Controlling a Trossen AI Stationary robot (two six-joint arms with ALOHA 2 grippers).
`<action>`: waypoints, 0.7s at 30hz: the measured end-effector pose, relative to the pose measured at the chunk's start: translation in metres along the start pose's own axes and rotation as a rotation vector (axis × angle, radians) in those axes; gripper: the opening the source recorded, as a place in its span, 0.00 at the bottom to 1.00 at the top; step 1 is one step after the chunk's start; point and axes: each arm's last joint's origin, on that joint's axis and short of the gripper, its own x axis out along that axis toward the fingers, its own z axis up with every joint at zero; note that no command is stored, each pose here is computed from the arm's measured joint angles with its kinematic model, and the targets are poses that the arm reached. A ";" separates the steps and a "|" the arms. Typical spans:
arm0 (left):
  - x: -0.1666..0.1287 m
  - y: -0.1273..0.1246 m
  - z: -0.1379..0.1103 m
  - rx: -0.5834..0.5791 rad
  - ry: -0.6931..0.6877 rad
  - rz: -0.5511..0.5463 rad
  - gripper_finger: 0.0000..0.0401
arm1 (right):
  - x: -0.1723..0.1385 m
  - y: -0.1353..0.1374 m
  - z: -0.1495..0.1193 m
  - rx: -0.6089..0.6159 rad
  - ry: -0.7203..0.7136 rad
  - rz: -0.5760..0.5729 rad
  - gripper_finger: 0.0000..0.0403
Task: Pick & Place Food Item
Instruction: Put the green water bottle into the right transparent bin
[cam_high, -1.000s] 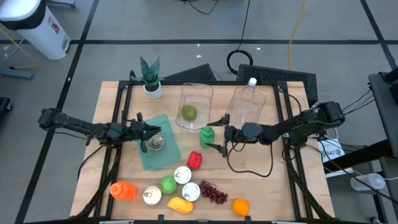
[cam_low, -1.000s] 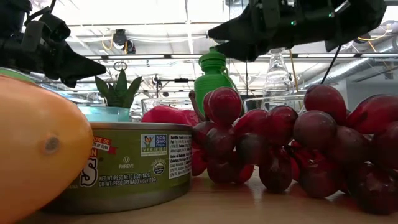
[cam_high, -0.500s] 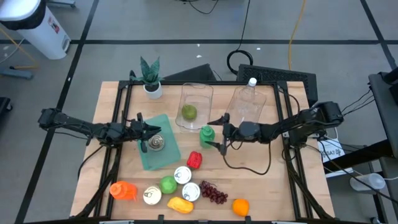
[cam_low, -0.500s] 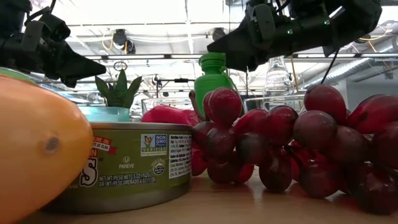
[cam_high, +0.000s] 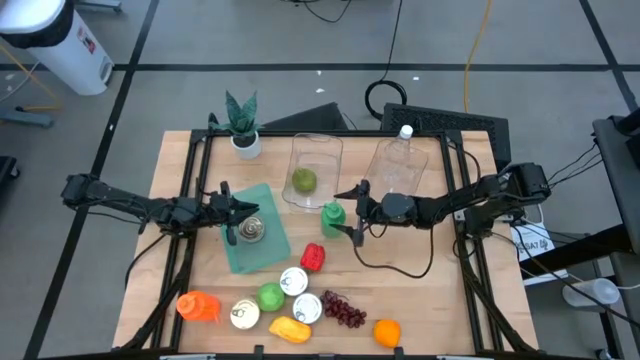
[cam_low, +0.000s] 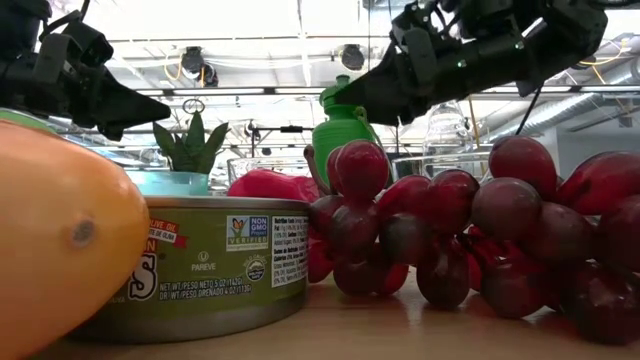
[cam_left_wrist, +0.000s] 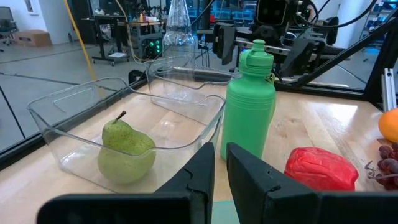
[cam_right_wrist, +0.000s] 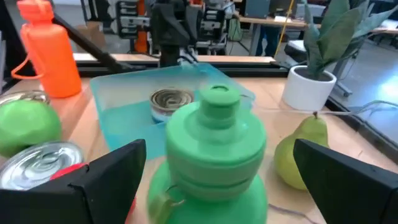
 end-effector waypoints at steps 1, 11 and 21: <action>0.000 0.000 0.000 0.000 0.000 0.000 0.12 | 0.001 -0.001 0.000 0.000 0.001 -0.004 0.98; 0.000 0.000 0.000 0.000 0.000 0.001 0.12 | 0.001 -0.003 0.000 -0.012 -0.007 -0.007 0.98; 0.000 0.000 0.000 -0.001 0.000 0.001 0.12 | 0.001 -0.002 0.002 -0.009 -0.022 0.023 0.98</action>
